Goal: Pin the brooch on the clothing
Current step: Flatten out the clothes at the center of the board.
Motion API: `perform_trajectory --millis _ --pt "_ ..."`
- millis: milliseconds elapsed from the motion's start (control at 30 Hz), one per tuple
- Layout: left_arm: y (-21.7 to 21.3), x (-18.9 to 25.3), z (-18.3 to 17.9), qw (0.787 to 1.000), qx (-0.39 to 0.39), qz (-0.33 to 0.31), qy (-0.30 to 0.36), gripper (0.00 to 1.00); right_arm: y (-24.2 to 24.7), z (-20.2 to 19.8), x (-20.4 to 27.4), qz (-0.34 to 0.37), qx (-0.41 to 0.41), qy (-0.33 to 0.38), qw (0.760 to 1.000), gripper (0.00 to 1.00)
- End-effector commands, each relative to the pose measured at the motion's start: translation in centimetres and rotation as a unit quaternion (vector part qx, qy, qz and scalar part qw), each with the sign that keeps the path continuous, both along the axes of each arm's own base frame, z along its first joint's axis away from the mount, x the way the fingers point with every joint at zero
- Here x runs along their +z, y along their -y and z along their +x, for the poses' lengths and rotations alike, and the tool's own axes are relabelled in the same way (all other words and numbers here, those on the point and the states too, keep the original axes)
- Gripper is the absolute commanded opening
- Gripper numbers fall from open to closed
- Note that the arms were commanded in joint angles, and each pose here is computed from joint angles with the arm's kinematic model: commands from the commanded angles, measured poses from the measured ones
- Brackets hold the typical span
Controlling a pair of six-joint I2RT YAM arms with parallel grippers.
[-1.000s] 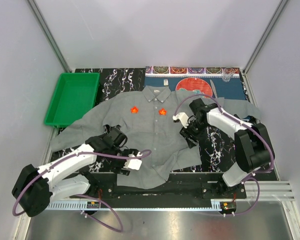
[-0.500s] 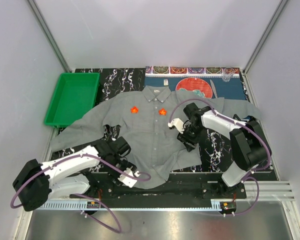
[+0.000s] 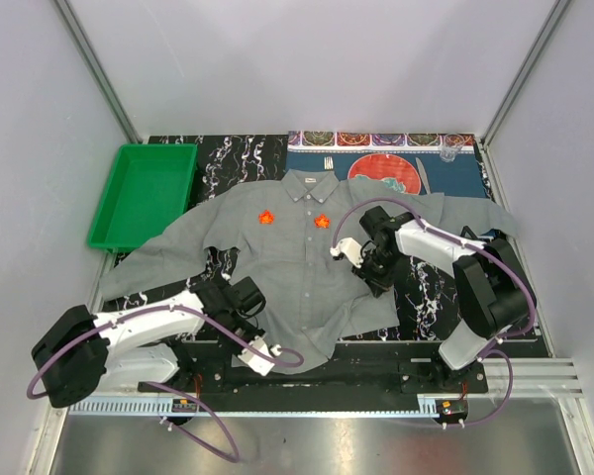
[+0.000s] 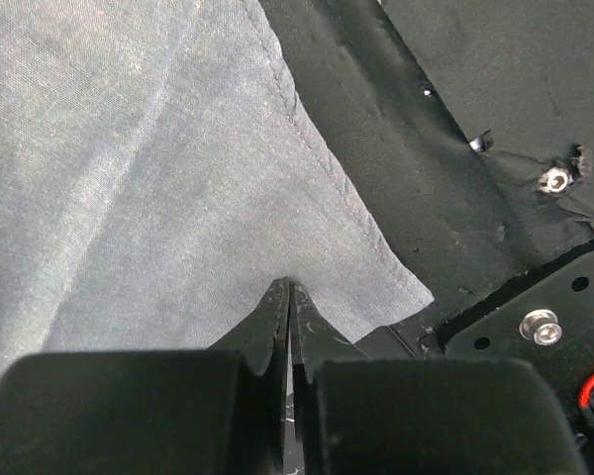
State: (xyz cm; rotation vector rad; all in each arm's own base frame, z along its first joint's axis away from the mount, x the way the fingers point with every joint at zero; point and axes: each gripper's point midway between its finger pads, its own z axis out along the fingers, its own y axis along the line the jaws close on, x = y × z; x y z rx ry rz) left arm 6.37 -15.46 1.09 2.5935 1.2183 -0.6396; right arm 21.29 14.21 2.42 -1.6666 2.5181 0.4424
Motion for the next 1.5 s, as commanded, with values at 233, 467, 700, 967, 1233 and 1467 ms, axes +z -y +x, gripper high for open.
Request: perform_trajectory --millis 233,467,700,967,1233,1467 --pt "0.1 5.1 -0.9 0.997 -0.017 -0.067 0.026 0.00 0.0 -4.2 7.2 0.034 0.042 0.022 0.998 0.00" --pt "0.0 6.3 -2.1 0.998 0.009 -0.061 -0.014 0.00 -0.3 -4.7 9.0 0.049 0.051 0.042 0.997 0.00" --pt "-1.3 5.5 -2.7 0.998 -0.042 -0.048 -0.007 0.29 0.9 -11.6 7.8 0.035 0.181 -0.003 0.983 0.00" --pt "-0.9 3.3 -2.2 0.995 -0.101 0.021 -0.002 0.53 -0.6 -13.9 7.4 0.042 0.254 -0.019 0.966 0.00" --pt "0.4 0.7 -2.2 0.992 -0.122 0.028 0.017 0.53 -0.3 -14.3 6.8 0.039 0.242 -0.027 0.969 0.00" --pt "0.2 -0.6 -2.9 0.988 -0.148 0.050 0.006 0.52 -0.4 -14.0 7.0 0.036 0.244 -0.023 0.969 0.00"
